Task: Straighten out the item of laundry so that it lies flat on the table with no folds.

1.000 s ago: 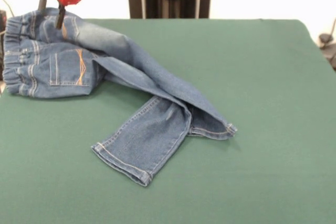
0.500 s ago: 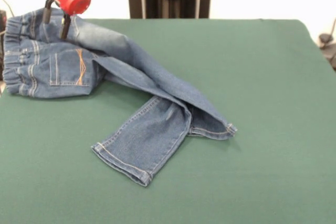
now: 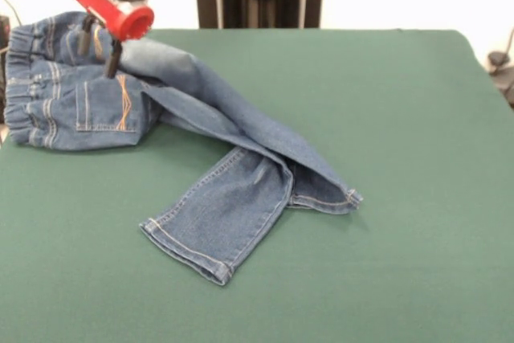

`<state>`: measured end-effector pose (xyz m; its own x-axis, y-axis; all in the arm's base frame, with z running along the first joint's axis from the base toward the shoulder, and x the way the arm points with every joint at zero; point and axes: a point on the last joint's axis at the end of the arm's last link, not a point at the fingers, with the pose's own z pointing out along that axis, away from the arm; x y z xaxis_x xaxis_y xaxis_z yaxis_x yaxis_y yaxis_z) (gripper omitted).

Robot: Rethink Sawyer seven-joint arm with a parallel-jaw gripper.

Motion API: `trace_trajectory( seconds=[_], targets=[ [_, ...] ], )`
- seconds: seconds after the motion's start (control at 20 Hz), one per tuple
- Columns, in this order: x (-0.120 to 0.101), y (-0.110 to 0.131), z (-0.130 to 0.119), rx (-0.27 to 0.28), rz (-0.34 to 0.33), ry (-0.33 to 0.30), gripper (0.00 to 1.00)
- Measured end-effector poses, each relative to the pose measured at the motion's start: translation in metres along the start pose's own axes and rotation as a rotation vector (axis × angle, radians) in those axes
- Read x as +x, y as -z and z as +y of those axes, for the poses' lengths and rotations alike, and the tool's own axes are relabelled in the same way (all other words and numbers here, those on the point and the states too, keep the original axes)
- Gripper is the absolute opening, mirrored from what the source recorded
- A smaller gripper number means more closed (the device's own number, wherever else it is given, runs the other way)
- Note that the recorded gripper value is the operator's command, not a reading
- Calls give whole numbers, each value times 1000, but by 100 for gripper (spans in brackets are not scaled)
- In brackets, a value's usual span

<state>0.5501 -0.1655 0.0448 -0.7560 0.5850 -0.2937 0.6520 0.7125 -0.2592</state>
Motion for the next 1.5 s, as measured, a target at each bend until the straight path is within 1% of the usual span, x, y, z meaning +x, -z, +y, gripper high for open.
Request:
trace_trajectory(
  seconds=[0.3,0.5,0.75,0.95,1.0,1.15,1.2,1.3,1.5],
  targets=[
    [11,-2,31,-15,15,-26,100],
    [22,-9,48,-20,31,-47,100],
    [27,-19,58,-36,27,-63,100],
    [32,-31,76,-84,9,-66,100],
    [33,-34,84,-111,7,-75,100],
    [33,-37,93,-138,9,-84,100],
    [34,-38,99,-156,13,-90,100],
    [35,-40,105,-174,21,-97,100],
    [35,-40,110,-192,30,-104,100]
  ],
)
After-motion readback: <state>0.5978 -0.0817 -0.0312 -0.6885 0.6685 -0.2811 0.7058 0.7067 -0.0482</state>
